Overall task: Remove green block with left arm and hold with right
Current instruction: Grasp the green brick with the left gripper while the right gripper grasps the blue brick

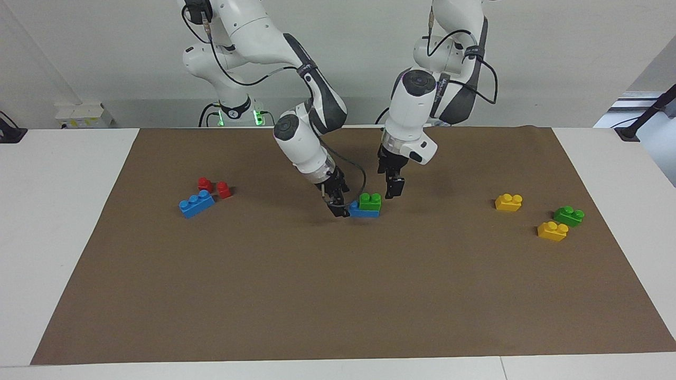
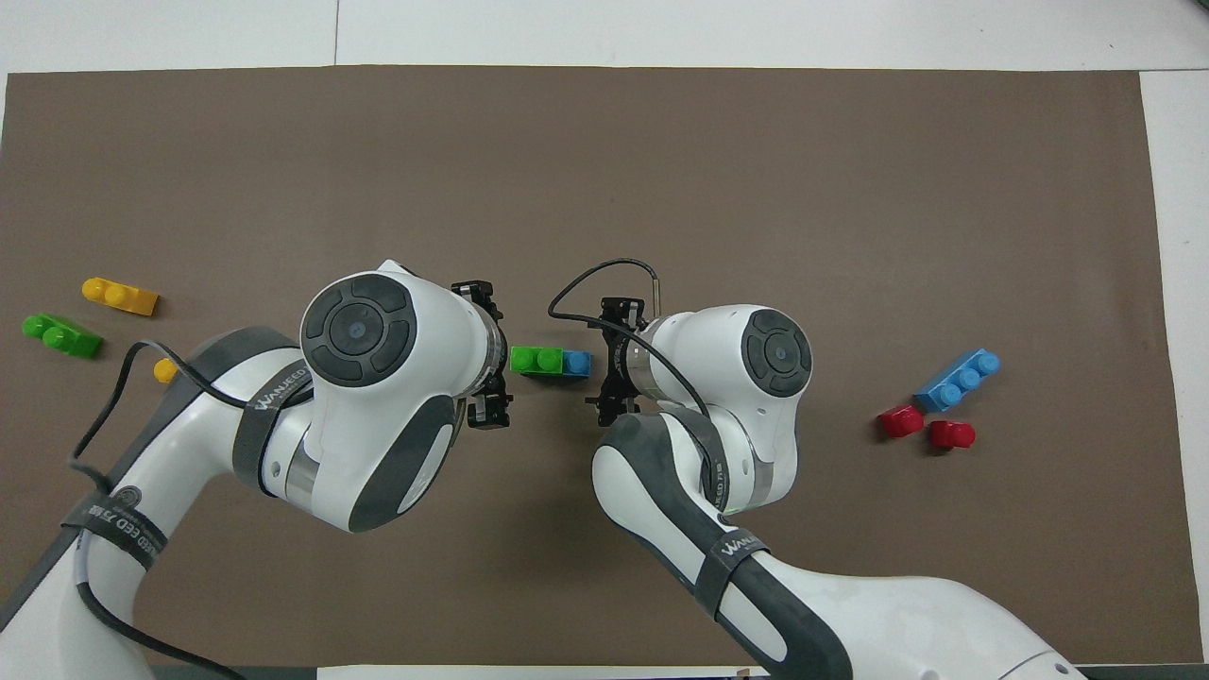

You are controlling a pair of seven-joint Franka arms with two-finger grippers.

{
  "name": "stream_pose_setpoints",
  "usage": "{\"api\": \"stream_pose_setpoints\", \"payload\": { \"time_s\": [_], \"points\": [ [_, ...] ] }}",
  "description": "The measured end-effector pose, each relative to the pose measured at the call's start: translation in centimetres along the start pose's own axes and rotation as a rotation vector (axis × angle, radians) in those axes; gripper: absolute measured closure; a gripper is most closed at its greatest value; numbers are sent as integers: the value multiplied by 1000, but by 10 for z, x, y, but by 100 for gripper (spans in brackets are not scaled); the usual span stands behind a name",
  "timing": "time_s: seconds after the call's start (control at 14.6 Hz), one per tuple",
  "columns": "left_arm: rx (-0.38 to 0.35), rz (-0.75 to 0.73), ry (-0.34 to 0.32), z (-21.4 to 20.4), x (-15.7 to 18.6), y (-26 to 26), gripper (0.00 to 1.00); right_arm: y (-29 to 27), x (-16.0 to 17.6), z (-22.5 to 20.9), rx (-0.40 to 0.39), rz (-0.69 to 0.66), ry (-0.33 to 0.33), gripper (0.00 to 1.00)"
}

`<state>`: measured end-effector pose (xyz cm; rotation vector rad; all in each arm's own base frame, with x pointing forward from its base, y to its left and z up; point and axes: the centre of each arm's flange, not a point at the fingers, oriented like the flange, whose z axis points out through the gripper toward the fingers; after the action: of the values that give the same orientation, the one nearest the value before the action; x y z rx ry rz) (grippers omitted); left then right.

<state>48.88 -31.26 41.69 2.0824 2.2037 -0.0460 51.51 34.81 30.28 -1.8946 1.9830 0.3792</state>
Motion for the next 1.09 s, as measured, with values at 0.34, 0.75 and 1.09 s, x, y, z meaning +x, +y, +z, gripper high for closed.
{"api": "stream_pose_setpoints", "payload": {
  "time_s": [0.34,0.75,1.09],
  "points": [
    [-19,-25,-9,11,-2,5,0,8,-2,22,15,3,3,0],
    [-18,-39,-10,24,-3,8,0,9,-5,24,26,-3,2,10],
    [-13,-42,-5,35,-6,6,0,9,-5,24,26,-2,2,42]
  ]
}}
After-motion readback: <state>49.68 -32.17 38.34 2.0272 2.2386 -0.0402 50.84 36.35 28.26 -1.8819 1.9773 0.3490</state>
